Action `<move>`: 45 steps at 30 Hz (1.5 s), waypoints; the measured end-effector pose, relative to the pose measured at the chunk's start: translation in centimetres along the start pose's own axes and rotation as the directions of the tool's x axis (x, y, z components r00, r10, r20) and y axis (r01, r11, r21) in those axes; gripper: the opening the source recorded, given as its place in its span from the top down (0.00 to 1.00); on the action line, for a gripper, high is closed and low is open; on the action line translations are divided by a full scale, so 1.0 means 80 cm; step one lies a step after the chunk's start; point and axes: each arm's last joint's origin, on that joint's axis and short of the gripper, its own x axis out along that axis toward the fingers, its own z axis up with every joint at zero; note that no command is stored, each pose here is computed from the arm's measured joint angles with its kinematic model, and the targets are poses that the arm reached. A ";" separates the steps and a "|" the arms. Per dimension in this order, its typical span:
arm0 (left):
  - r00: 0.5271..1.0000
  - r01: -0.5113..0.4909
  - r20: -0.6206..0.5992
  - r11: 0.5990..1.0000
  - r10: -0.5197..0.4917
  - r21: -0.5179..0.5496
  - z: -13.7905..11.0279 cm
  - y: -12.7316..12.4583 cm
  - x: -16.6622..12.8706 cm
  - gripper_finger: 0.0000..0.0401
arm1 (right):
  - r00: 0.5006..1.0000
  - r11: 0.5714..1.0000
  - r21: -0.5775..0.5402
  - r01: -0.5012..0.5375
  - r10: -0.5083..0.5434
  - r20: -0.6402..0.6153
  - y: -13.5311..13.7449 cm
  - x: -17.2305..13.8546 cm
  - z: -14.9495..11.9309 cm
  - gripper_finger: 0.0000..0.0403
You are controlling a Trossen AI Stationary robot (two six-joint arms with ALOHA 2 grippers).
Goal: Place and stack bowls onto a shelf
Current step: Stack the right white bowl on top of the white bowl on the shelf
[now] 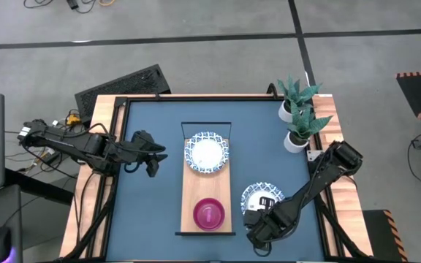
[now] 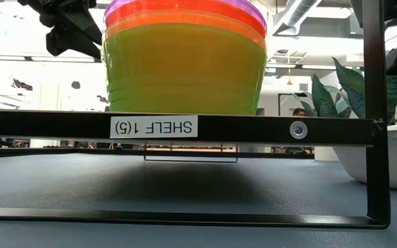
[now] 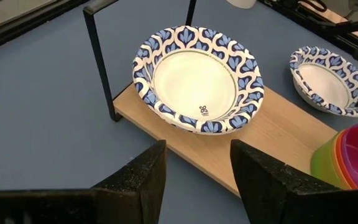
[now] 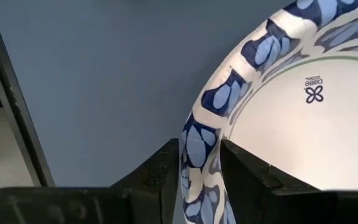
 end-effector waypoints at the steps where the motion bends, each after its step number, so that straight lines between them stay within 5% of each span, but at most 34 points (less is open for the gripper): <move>1: 1.000 -0.001 0.000 1.000 0.001 0.000 0.000 0.000 0.000 0.60 | 1.000 1.000 -0.003 -0.001 0.001 0.000 0.000 0.000 0.000 0.65; 19: 1.000 -0.016 0.012 1.000 0.016 0.009 0.000 0.001 0.000 0.60 | 0.998 0.998 -0.041 -0.055 0.054 -0.020 0.006 -0.006 0.004 0.66; 30: 1.000 -0.016 0.012 1.000 0.016 0.008 0.000 0.001 0.000 0.60 | 0.998 0.998 -0.036 -0.057 0.056 -0.019 0.005 -0.007 0.006 0.95; 45: 1.000 -0.016 0.012 1.000 0.016 0.004 0.000 0.001 0.000 0.60 | 0.994 0.994 -0.023 -0.106 0.107 0.025 0.004 -0.050 0.014 0.96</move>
